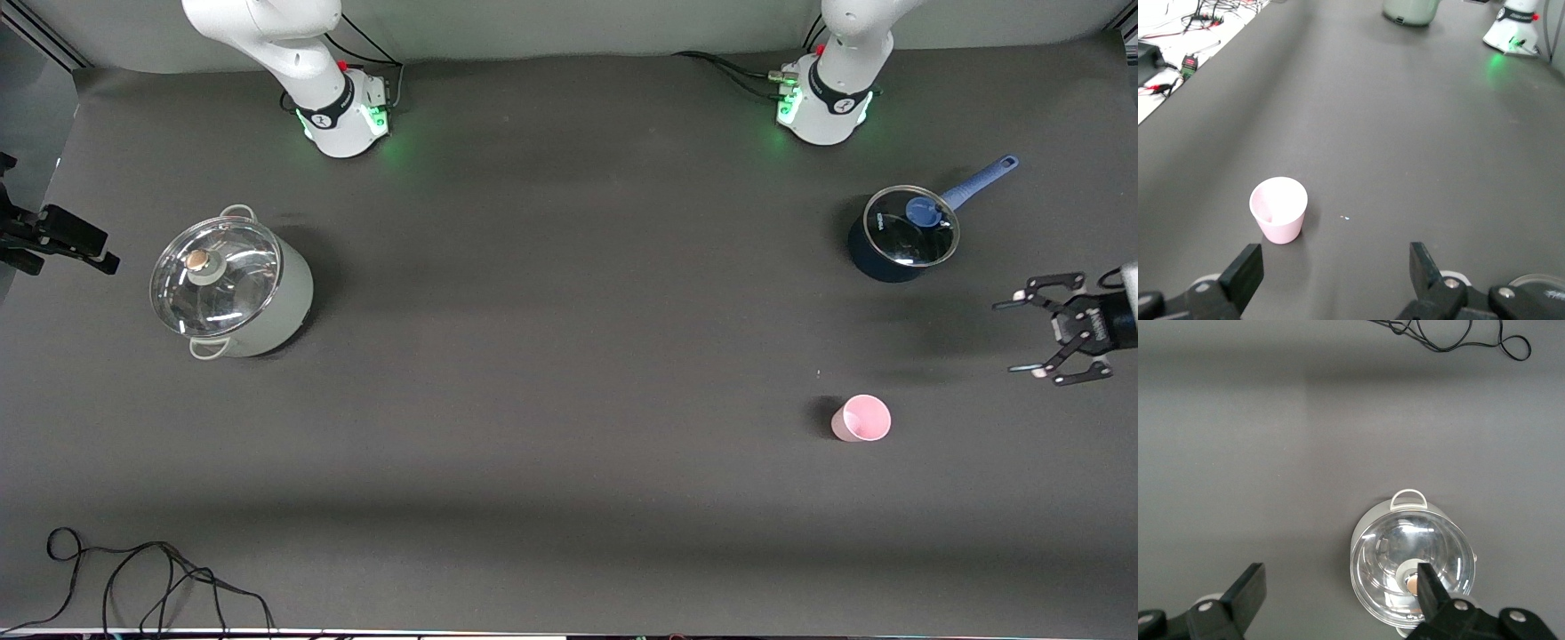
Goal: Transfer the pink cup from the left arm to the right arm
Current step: 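Reach the left gripper down to the pink cup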
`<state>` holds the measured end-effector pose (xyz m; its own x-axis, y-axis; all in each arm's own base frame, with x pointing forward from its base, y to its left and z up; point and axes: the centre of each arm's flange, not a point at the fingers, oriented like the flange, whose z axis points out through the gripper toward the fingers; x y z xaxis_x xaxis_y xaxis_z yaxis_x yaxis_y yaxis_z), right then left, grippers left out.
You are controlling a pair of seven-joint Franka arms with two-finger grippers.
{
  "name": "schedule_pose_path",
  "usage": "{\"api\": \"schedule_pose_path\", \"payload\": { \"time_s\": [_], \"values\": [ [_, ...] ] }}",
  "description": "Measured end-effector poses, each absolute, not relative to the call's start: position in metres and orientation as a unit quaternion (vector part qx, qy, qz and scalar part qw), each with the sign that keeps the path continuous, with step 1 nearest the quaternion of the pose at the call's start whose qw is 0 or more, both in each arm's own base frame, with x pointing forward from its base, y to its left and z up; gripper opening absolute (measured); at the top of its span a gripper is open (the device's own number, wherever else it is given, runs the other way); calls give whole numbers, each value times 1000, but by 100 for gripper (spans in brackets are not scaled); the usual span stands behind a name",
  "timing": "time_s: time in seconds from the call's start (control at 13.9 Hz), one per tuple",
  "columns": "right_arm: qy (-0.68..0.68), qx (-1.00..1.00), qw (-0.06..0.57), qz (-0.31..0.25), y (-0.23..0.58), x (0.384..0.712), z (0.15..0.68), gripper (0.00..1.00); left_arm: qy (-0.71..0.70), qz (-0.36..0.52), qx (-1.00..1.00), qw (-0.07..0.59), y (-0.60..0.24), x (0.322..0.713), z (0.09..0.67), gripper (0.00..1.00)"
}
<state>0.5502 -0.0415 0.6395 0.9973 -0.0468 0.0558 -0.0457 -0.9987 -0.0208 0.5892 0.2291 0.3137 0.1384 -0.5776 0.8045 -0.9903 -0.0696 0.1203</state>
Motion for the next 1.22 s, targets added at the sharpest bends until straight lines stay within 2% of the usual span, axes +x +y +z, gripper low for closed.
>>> {"api": "schedule_pose_path", "payload": {
  "time_s": [0.22, 0.5, 0.86, 1.22],
  "values": [
    [22, -999, 10, -27, -41, 550, 639, 100, -583, 357, 624, 379, 241, 591, 226, 98],
    [23, -999, 10, -27, -41, 550, 639, 100, -563, 421, 586, 404, 224, 592, 149, 99],
    [22, -999, 10, -30, -41, 550, 641, 100, -534, 474, 571, 404, 194, 602, 92, 99],
    [22, -999, 9, -38, -41, 549, 649, 100, -512, 501, 573, 398, 157, 618, 72, 99]
  ]
}}
